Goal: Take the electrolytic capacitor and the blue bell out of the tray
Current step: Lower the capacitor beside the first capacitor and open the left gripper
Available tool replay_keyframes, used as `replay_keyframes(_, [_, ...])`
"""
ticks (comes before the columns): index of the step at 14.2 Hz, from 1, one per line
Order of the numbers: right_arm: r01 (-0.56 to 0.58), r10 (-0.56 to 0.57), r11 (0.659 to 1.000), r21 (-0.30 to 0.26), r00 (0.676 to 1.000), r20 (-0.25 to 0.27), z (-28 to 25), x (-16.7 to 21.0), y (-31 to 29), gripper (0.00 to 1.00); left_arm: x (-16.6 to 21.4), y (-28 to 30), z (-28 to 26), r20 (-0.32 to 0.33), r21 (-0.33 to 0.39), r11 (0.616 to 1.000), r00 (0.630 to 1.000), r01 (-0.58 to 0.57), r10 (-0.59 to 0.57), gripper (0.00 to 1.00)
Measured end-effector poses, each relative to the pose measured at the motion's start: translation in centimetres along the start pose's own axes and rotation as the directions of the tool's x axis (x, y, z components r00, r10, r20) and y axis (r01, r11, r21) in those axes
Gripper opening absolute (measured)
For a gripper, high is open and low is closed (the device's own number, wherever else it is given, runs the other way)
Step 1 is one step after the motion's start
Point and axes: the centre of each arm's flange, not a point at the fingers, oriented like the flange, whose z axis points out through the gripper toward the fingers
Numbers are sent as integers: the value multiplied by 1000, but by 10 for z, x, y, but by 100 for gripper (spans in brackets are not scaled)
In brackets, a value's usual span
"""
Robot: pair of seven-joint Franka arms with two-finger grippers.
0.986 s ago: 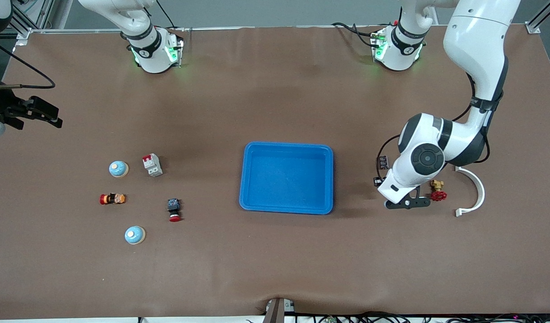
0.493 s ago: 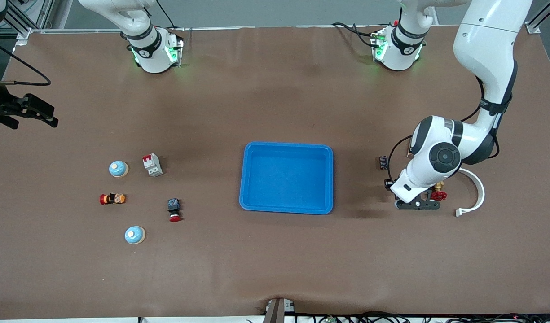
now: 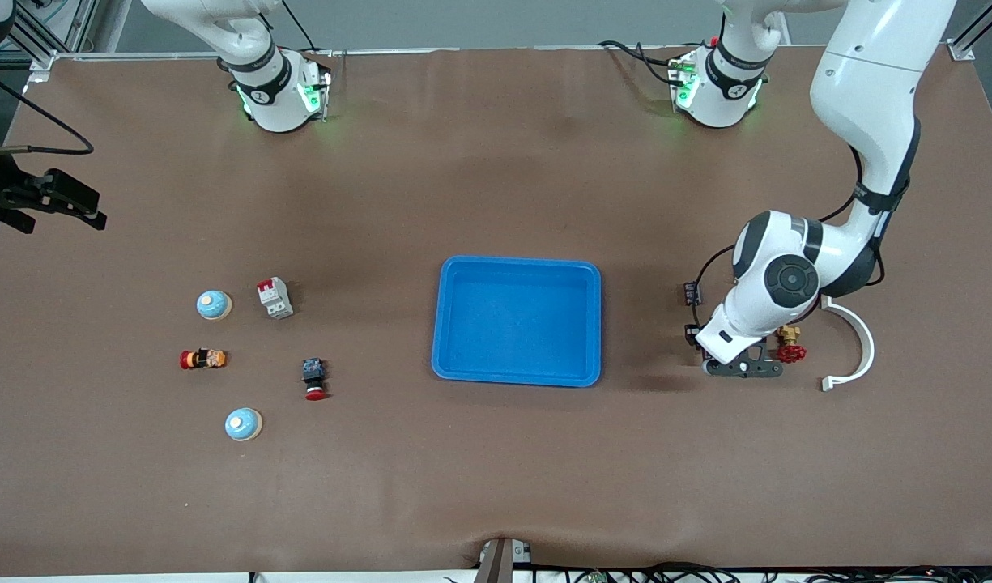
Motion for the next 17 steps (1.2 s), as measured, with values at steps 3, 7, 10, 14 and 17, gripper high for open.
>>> replay_keyframes(3, [0,0,1000,0,1000,-3,-1,0,0,100,-5,2,12,-30,-13,1000,999,-11,10,35])
replay_keyframes(7, [-2,2,1000,-1,1000,-12,-4,1,1,100,-11,3,19,-41,-21,1000,999,-14,13,35])
replay_keyframes(10, [-2,2,1000,-1,1000,-12,-4,1,1,100,-12,4,20,-43,-22,1000,999,-14,14,35])
replay_keyframes(14, [-2,2,1000,-1,1000,-13,-5,1,1,100,-13,4,22,-57,-28,999,998,-15,14,35])
replay_keyframes(17, [-2,2,1000,-1,1000,-13,-5,1,1,100,-17,4,28,-70,-36,999,997,-15,13,35])
